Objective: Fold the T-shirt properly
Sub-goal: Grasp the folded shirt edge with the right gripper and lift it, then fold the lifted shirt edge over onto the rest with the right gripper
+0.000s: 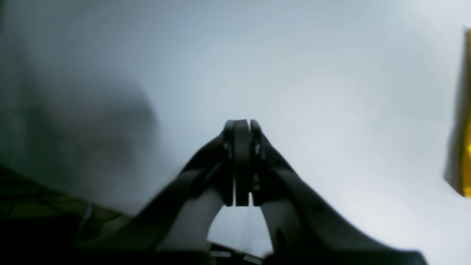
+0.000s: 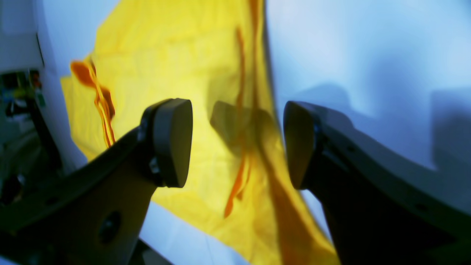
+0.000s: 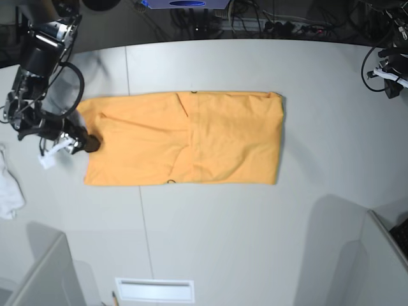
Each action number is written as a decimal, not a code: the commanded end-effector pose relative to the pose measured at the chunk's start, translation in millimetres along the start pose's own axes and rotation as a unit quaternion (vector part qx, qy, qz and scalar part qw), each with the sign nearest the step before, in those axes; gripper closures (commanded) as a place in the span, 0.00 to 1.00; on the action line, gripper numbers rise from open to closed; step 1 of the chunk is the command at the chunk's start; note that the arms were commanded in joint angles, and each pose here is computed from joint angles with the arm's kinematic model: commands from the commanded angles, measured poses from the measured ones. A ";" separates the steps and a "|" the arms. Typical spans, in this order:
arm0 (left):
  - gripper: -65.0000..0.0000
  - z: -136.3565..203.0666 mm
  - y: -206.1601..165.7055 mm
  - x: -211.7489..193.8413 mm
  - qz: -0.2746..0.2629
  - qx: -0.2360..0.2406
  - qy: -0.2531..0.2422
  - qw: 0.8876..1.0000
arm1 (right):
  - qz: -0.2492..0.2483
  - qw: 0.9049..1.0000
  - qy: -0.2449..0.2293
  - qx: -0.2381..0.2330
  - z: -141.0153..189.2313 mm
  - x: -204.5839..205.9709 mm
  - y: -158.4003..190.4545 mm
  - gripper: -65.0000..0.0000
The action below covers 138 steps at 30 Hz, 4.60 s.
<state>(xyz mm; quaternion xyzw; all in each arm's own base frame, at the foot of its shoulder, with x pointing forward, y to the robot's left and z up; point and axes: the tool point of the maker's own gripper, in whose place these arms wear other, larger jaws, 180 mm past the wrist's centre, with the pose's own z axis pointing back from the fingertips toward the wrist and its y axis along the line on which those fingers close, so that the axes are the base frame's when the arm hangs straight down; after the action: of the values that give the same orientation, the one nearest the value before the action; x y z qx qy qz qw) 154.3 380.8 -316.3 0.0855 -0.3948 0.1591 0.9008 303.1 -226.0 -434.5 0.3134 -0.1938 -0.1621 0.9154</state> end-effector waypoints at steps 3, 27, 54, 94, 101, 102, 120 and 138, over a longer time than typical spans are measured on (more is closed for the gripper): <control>1.00 2.7 1.0 13.4 -0.009 0.001 -0.020 1.000 | 0.028 0.999 0.042 -0.010 -4.9 -21.4 11.8 0.42; 1.00 -82.5 -135.4 -8.0 -0.184 -0.088 0.060 0.977 | 0.039 0.999 -0.014 -0.015 -14.2 2.4 20.5 1.00; 1.00 -99.3 -262.3 -10.7 -0.253 -0.218 0.061 0.941 | 0.276 0.955 -0.100 -0.043 13.4 40.7 159.8 1.00; 1.00 -136.7 -282.7 2.8 -0.223 -0.228 0.088 0.944 | 0.425 0.904 -0.045 -0.010 -61.3 -81.7 285.9 1.00; 1.00 -133.0 -254.0 -10.1 -0.240 -0.208 0.097 0.943 | 0.504 0.859 -0.071 -0.064 -69.6 -96.8 300.5 1.00; 1.00 -133.5 -253.0 -11.6 -0.241 -0.207 0.100 0.943 | 0.517 0.850 -0.076 -0.069 -70.1 -99.5 305.4 1.00; 1.00 -131.1 -231.8 -25.7 -0.257 -0.192 0.116 0.940 | 0.674 0.708 -0.097 -0.186 -114.0 -145.6 308.6 1.00; 1.00 -94.7 -153.7 3.3 -0.190 -0.157 0.064 0.967 | 0.580 0.811 -0.049 -0.066 -128.0 -173.0 314.1 0.43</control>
<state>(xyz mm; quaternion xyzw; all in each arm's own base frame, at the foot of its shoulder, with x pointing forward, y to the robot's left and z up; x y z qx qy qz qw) 268.0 262.0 -391.8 -0.0020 -0.3171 -0.0697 0.9458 257.4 135.8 -390.5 0.0603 -0.3436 0.3768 0.8581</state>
